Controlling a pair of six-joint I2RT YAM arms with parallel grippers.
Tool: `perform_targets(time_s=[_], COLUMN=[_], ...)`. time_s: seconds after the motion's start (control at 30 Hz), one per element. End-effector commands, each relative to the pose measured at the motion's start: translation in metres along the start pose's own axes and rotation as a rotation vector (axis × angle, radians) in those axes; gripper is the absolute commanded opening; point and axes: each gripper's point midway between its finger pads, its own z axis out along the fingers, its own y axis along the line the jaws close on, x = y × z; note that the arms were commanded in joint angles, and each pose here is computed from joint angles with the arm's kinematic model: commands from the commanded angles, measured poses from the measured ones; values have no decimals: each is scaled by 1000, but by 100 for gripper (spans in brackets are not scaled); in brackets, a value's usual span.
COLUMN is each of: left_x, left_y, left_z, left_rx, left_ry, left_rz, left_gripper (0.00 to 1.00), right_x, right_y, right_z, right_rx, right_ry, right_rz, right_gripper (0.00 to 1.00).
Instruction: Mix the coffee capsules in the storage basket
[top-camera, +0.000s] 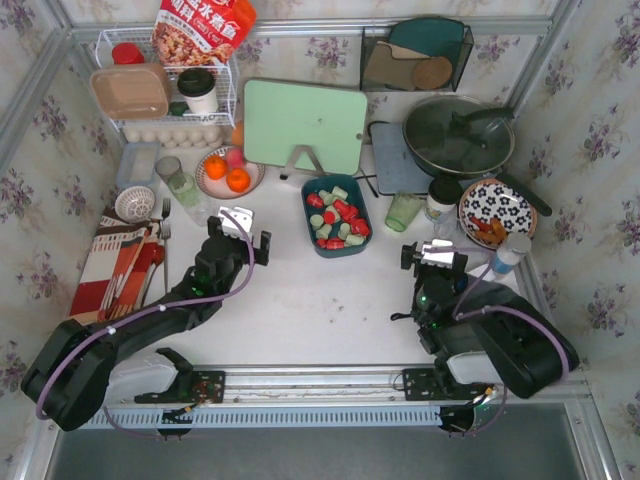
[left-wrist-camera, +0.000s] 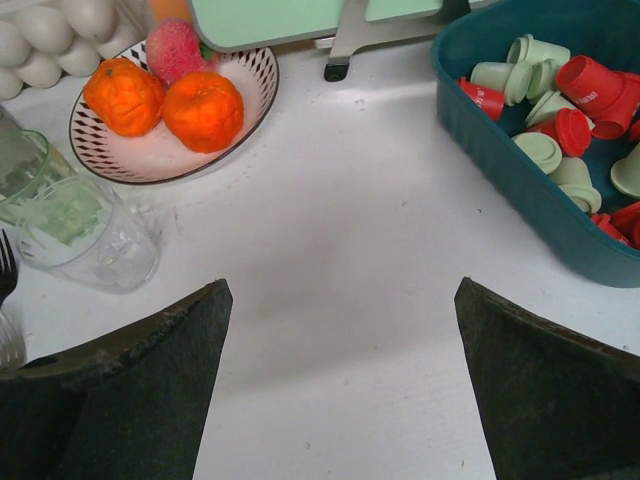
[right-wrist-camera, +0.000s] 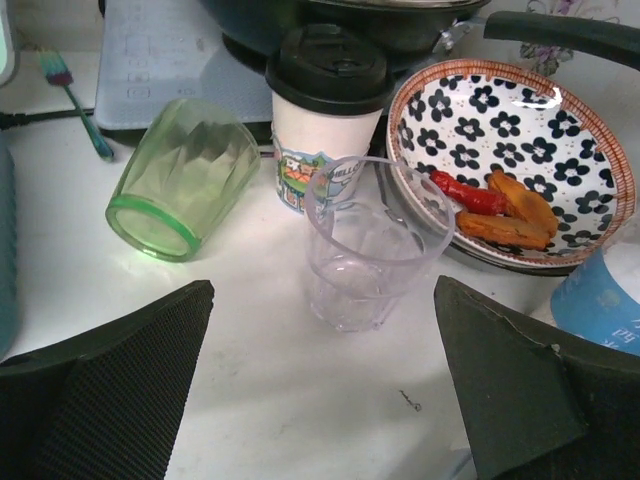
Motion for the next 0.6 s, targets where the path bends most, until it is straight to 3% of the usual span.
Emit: perform_targets(time_s=[0.0, 0.3, 0.5, 0.57], left_x=[-4, -4, -1, -2], left_y=[6, 8, 6, 7], left_z=[1, 1, 3, 3], left_rx=[-37, -45, -42, -45], left_ry=[-7, -3, 10, 7], left_rz=[-12, -9, -10, -8], left_gripper=[96, 96, 96, 96], right_x=[-33, -35, -27, -22], right_y=[-11, 23, -13, -5], right_z=[6, 15, 30, 29], right_rx=[74, -142, -47, -104], right_ry=[-136, -163, -186, -159], right_rz=[127, 31, 156, 149], right_gripper=[100, 100, 100, 100])
